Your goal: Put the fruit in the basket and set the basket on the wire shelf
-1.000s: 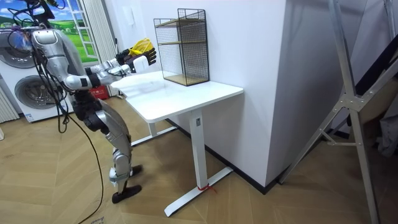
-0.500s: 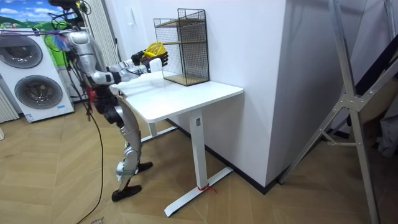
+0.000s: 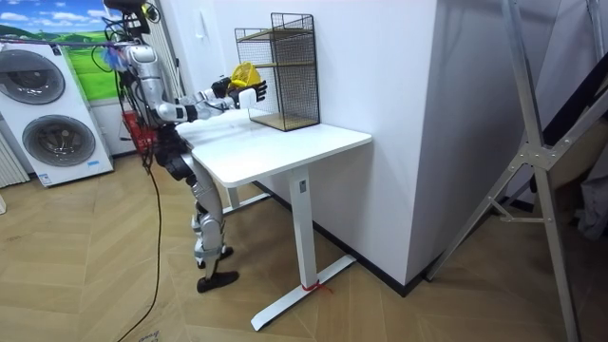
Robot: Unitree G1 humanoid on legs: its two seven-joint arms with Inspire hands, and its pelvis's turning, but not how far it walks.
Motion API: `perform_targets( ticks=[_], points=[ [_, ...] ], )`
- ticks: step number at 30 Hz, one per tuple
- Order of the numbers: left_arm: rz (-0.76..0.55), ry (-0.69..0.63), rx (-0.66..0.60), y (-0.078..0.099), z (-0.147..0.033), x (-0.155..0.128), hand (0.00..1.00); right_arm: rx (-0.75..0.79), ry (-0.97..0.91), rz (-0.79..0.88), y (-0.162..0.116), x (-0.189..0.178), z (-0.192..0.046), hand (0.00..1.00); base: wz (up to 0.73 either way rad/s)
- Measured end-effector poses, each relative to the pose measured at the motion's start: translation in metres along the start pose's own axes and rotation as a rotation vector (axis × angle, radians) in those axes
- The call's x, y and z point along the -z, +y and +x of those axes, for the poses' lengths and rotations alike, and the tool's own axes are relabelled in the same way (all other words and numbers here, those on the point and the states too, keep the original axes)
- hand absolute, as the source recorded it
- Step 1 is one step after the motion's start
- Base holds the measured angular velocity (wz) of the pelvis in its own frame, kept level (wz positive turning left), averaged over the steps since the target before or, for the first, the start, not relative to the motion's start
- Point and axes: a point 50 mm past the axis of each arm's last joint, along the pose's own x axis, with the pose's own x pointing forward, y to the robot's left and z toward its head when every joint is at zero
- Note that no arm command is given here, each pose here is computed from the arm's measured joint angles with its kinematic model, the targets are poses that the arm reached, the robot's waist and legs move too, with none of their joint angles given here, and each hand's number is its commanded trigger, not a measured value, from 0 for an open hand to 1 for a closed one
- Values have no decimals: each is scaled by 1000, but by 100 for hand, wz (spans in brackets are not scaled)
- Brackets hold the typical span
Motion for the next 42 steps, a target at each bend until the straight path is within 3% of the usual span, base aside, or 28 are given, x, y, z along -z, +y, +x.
perform_targets(
  ticks=[23, 42],
  points=[
    [-6, 41, 9, -1, 0, 7, 0, 59, 5, -9, -1, 2, 0, 0, 0],
    [15, 359, -114, 24, -23, 68, 0, 164, 256, 3, -23, 50, -18, 0, -4]
  ],
)
